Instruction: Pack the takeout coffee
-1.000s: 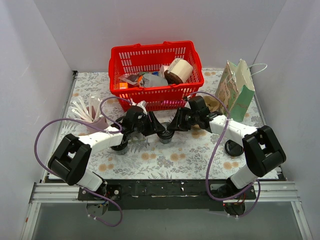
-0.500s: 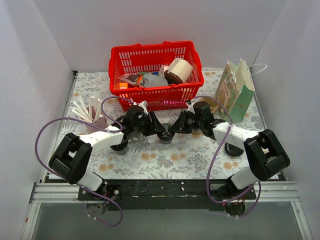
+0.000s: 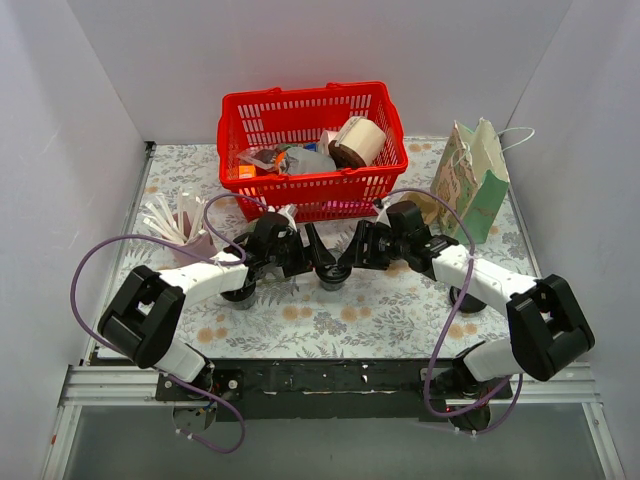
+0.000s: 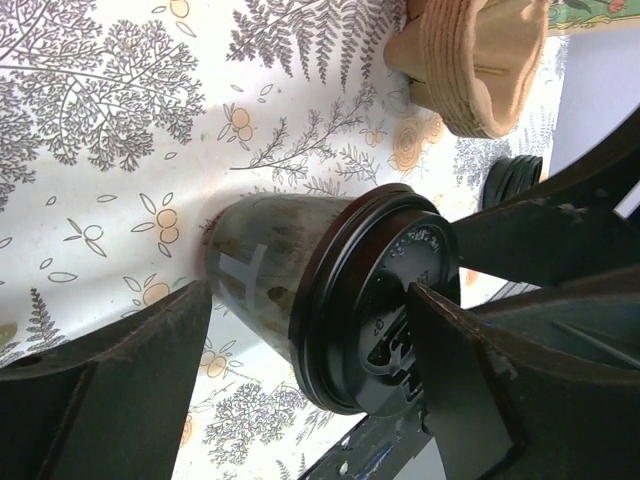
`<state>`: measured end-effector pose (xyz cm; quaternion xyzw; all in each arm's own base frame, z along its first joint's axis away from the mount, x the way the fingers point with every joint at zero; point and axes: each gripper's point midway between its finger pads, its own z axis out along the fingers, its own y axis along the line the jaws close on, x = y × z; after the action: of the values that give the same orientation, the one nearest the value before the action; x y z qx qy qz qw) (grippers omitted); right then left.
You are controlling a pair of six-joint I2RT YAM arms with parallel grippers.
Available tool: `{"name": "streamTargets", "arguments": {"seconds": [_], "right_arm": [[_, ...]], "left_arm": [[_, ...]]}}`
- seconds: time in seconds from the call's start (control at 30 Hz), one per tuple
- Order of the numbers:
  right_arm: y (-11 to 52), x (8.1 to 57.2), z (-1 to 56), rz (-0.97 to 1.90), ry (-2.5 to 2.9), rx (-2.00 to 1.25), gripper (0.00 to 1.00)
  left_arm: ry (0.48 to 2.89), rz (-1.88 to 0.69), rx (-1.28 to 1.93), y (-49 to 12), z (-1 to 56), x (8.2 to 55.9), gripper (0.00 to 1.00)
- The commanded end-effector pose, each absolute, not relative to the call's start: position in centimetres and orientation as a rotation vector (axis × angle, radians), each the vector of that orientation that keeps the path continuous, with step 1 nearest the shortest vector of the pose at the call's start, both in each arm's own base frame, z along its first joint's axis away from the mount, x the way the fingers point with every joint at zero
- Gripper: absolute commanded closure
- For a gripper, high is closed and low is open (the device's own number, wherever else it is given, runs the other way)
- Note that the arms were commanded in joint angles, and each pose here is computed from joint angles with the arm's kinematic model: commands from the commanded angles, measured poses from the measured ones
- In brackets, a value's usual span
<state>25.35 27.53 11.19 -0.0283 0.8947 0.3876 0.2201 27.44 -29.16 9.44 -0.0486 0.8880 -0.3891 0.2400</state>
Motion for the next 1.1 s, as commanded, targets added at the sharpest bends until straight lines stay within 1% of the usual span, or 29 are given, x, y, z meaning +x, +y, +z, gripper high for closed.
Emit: {"name": "streamTargets", "arguments": {"seconds": [0.0, 0.13, 0.27, 0.47, 0.57, 0.6, 0.67, 0.73, 0.87, 1.07], "right_arm": [[27.5, 24.8, 12.8, 1.080, 2.464, -0.131, 0.36], [27.5, 24.8, 12.5, 1.078, 2.471, -0.121, 0.36], [27.6, 25.2, 12.5, 1.069, 2.469, -0.118, 0.36], [28.2, 25.0, 12.6, 1.128, 2.469, -0.111, 0.35], [28.4, 25.1, 12.4, 1.138, 2.469, -0.095, 0.36], [28.4, 25.3, 12.4, 1.139, 2.461, -0.087, 0.37], [28.5, 25.4, 12.4, 1.140, 2.462, -0.059, 0.39], [28.5, 25.5, 12.2, 1.136, 2.472, -0.047, 0.43], [28.4, 25.8, 11.8, 1.112, 2.505, 0.004, 0.52], [28.4, 26.1, 12.1, 1.107, 2.507, 0.049, 0.61]], "left_arm": [[2.439, -1.044, -0.101, -28.8, 10.1, 26.9, 0.18], [2.429, -1.048, -0.100, -28.7, 10.7, 26.9, 0.08], [2.419, -1.085, -0.095, -28.9, 11.5, 26.4, 0.02], [2.413, -1.136, -0.089, -29.2, 11.9, 25.9, 0.02], [2.424, -1.145, -0.098, -29.3, 11.6, 25.8, 0.06], [2.420, -1.150, -0.096, -29.4, 11.7, 25.8, 0.07], [2.417, -1.151, -0.093, -29.4, 11.9, 25.8, 0.07], [2.405, -1.155, -0.084, -29.5, 12.2, 25.9, 0.02], [2.331, -1.191, -0.053, -29.6, 14.0, 26.2, 0.02], [2.234, -1.237, -0.017, -29.4, 16.6, 25.6, 0.02]]}}
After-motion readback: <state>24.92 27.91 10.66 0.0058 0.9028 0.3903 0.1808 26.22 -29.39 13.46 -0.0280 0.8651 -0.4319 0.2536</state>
